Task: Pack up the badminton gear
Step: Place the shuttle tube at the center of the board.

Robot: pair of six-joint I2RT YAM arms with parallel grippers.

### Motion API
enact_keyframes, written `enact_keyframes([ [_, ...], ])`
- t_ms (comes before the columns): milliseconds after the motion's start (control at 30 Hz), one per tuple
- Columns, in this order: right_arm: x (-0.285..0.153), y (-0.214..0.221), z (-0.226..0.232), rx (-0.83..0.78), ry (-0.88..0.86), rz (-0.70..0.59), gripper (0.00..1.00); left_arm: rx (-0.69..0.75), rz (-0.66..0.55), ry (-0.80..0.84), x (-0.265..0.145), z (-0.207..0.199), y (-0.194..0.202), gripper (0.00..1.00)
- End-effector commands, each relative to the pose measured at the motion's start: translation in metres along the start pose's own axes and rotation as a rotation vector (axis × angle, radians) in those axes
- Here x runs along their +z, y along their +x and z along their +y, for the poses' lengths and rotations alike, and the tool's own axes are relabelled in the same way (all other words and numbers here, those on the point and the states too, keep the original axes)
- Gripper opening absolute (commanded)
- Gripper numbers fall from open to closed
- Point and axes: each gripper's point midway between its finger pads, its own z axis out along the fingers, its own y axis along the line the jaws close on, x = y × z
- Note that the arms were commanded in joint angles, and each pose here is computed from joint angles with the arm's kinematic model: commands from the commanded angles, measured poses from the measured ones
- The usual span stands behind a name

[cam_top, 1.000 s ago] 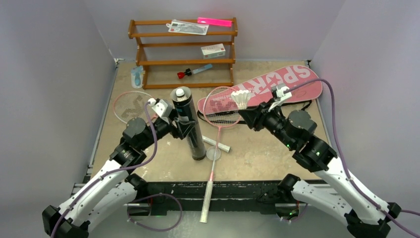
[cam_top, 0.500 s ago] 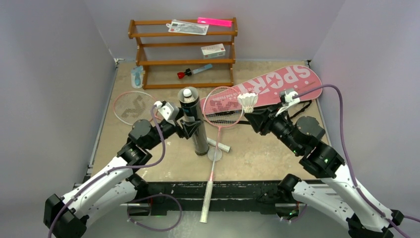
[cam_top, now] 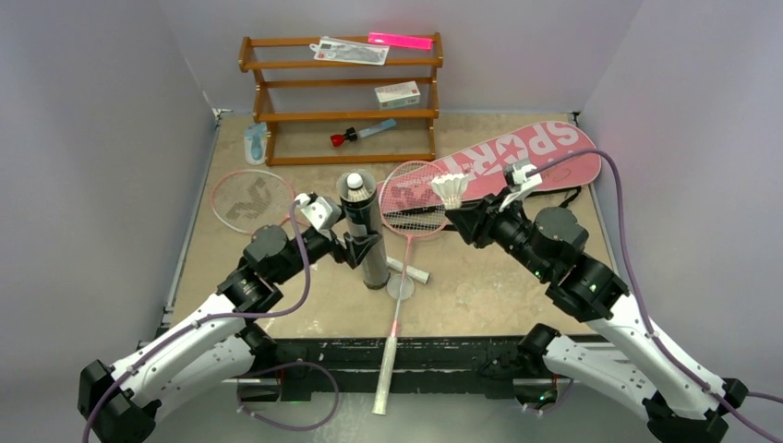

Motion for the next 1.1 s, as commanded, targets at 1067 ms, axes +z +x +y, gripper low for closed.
enact_keyframes([
  [1067, -0.025, 0.061, 0.051, -0.022, -0.317, 0.386, 0.23, -0.423, 0.072, -0.106, -0.104, -0.021, -0.019, 0.92],
])
